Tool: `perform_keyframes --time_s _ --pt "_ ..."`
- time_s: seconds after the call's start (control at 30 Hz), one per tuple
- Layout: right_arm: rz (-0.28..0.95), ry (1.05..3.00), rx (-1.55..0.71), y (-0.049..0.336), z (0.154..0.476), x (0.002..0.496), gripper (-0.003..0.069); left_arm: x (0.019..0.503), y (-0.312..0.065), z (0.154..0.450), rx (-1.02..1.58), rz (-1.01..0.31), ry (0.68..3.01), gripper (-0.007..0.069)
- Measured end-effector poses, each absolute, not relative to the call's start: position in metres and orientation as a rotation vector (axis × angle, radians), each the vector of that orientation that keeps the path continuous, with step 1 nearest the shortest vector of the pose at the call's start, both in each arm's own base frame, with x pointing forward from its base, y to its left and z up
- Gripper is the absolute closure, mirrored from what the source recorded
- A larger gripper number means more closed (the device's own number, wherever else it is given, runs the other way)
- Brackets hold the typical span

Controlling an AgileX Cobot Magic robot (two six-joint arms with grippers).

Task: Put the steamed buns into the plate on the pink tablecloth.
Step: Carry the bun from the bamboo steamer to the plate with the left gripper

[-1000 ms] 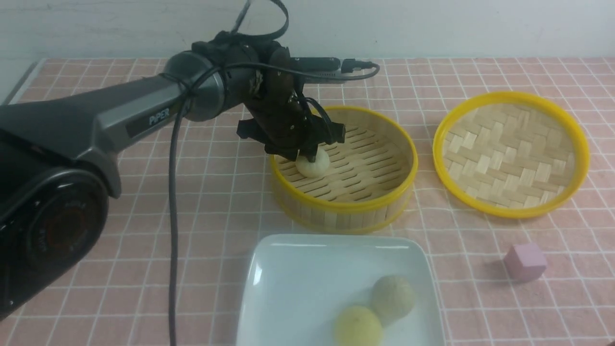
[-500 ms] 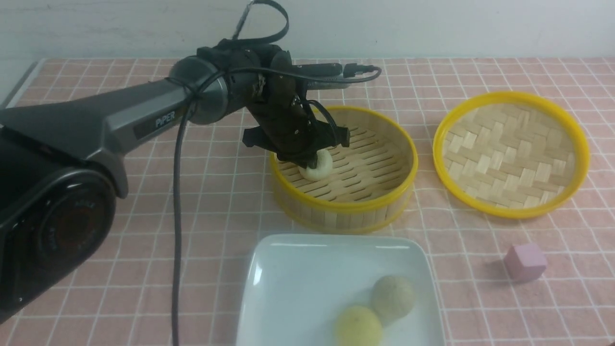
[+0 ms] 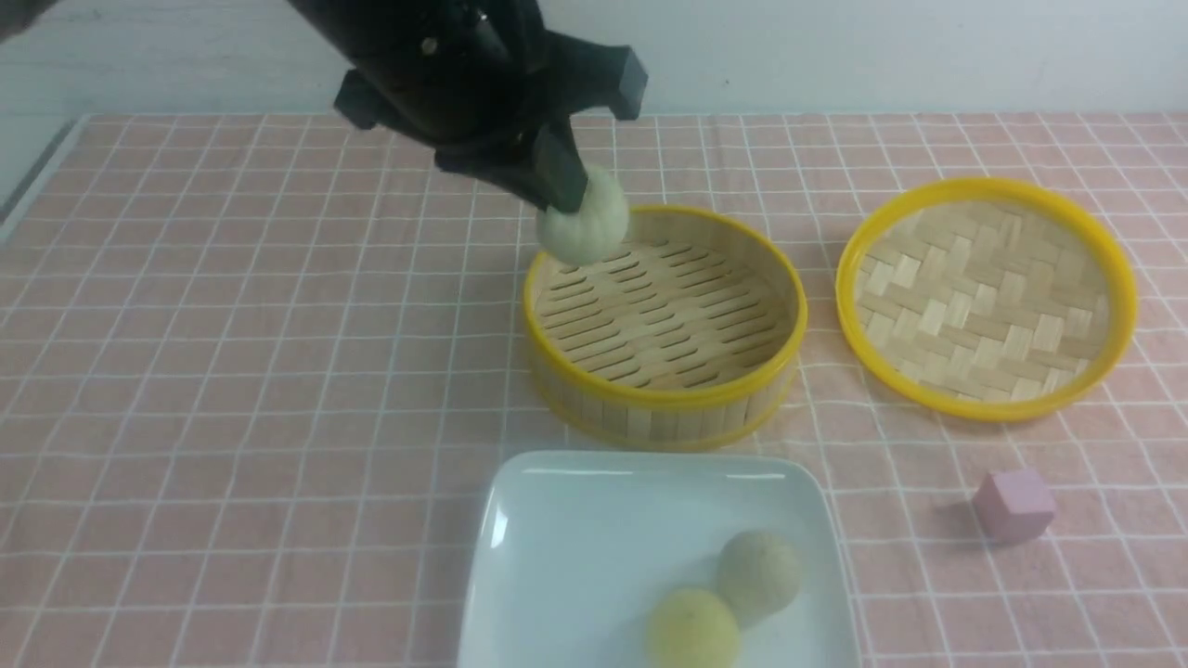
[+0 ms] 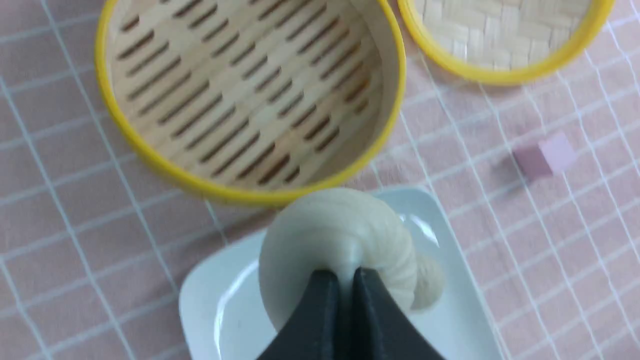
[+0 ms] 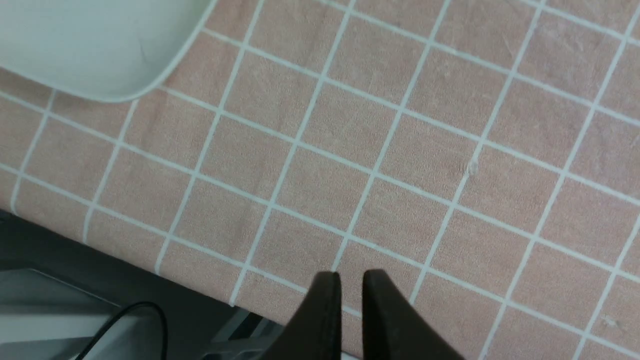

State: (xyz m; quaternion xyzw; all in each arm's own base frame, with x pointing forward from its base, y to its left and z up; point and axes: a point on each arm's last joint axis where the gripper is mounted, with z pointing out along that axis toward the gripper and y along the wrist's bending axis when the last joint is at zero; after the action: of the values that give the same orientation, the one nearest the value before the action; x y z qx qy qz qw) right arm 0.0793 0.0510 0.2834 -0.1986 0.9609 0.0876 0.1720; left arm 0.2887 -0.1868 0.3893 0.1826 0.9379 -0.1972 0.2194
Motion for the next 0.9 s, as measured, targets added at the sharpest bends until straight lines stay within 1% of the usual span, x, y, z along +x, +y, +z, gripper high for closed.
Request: perform_keyframes --time_s 0.03,0.07,0.1,0.17,0.2,0.23,0.27,0.3,0.37,0.43,0.5,0.6,0.63,0.67,0.77,0.9 --pt "0.248 2.729 -0.564 0.051 0.283 0.079 0.0605 0.287 -0.186 0.388 0.508 -0.547 2.603 0.0602" --pt "0.246 2.734 -0.566 0.050 0.283 0.078 0.0601 0.276 -0.183 0.367 0.510 -0.565 2.677 0.0601" --pt "0.247 2.732 -0.565 0.050 0.284 0.078 0.0599 0.272 -0.182 0.352 0.505 -0.582 2.714 0.0601" --pt "0.250 2.723 -0.564 0.049 0.284 0.076 0.0598 0.267 -0.183 0.329 0.489 -0.618 2.751 0.0600" --pt "0.256 2.708 -0.562 0.048 0.286 0.075 0.0598 0.260 -0.186 0.302 0.482 -0.635 2.790 0.0599" --pt "0.256 2.706 -0.561 0.048 0.286 0.074 0.0598 0.261 -0.186 0.302 0.479 -0.641 2.781 0.0598" --pt "0.264 2.685 -0.558 0.047 0.288 0.072 0.0596 0.253 -0.191 0.281 0.487 -0.646 2.790 0.0598" --pt "0.267 2.677 -0.556 0.046 0.288 0.071 0.0596 0.252 -0.193 0.276 0.491 -0.649 2.793 0.0598" --pt "0.279 2.628 -0.548 0.043 0.292 0.065 0.0596 0.242 -0.206 0.247 0.518 -0.646 2.791 0.0595" --pt "0.283 2.598 -0.545 0.038 0.295 0.058 0.0596 0.241 -0.214 0.230 0.516 -0.635 2.792 0.0594" --pt "0.285 2.577 -0.542 0.036 0.296 0.054 0.0596 0.243 -0.218 0.223 0.503 -0.632 2.790 0.0590" --pt "0.319 2.488 -0.491 0.027 0.305 0.039 0.0589 0.250 -0.224 0.208 0.419 -0.625 2.800 0.0565" --pt "0.322 2.482 -0.486 0.026 0.306 0.038 0.0589 0.251 -0.224 0.207 0.414 -0.623 2.798 0.0562" --pt "0.359 2.444 -0.437 0.022 0.309 0.030 0.0587 0.254 -0.226 0.201 0.392 -0.618 2.797 0.0531" --pt "0.431 2.362 -0.382 0.014 0.311 0.012 0.0580 0.256 -0.227 0.199 0.377 -0.617 2.784 0.0450" --pt "0.464 2.241 -0.354 0.002 0.311 -0.008 0.0579 0.257 -0.227 0.200 0.372 -0.619 2.775 0.0327"
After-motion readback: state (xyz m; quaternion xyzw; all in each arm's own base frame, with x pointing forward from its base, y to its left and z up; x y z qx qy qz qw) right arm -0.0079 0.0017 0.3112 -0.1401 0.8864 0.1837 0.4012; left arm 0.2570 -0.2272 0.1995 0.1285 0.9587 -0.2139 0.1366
